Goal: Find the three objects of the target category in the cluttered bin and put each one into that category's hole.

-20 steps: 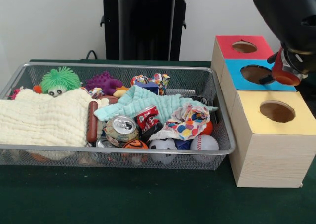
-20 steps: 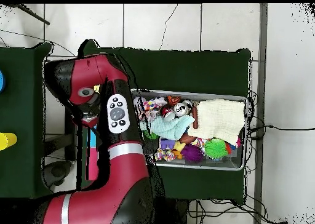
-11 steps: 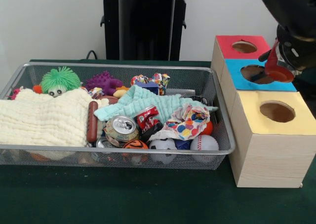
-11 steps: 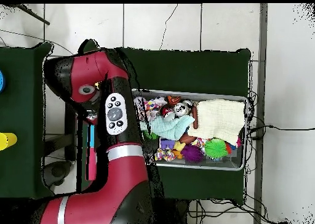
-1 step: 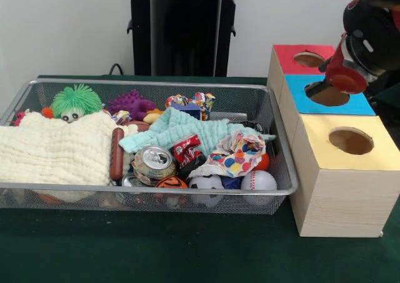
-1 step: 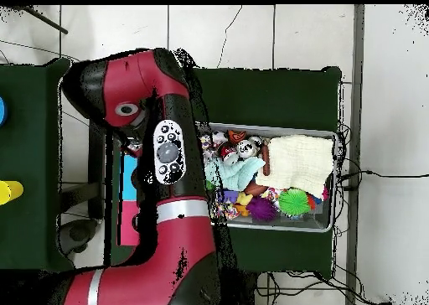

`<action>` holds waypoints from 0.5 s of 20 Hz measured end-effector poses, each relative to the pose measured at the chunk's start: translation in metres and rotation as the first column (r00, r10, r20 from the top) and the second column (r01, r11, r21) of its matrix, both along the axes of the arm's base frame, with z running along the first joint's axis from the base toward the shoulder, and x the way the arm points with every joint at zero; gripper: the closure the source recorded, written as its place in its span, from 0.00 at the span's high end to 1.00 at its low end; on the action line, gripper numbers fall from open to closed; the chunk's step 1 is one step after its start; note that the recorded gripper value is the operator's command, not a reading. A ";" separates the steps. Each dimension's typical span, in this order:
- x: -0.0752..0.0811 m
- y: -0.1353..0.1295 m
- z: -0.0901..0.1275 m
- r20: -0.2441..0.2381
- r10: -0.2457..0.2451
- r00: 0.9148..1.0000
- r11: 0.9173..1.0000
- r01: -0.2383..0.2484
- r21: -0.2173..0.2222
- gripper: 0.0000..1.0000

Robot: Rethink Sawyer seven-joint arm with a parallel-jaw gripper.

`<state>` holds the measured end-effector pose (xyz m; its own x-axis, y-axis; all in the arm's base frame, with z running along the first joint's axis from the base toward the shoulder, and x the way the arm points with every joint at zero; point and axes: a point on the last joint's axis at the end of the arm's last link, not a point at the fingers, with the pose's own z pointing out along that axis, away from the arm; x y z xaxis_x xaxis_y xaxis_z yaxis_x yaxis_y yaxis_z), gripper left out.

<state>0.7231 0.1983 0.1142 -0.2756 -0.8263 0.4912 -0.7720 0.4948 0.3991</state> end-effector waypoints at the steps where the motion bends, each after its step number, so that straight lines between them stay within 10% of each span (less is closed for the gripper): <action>1: 0.003 -0.005 0.003 0.005 -0.008 1.000 1.000 0.008 0.000 1.00; 10: 0.032 -0.082 0.015 0.081 -0.109 0.991 0.994 0.106 0.037 1.00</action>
<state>0.7550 0.1161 0.1290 -0.4022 -0.8050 0.4362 -0.7461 0.5643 0.3534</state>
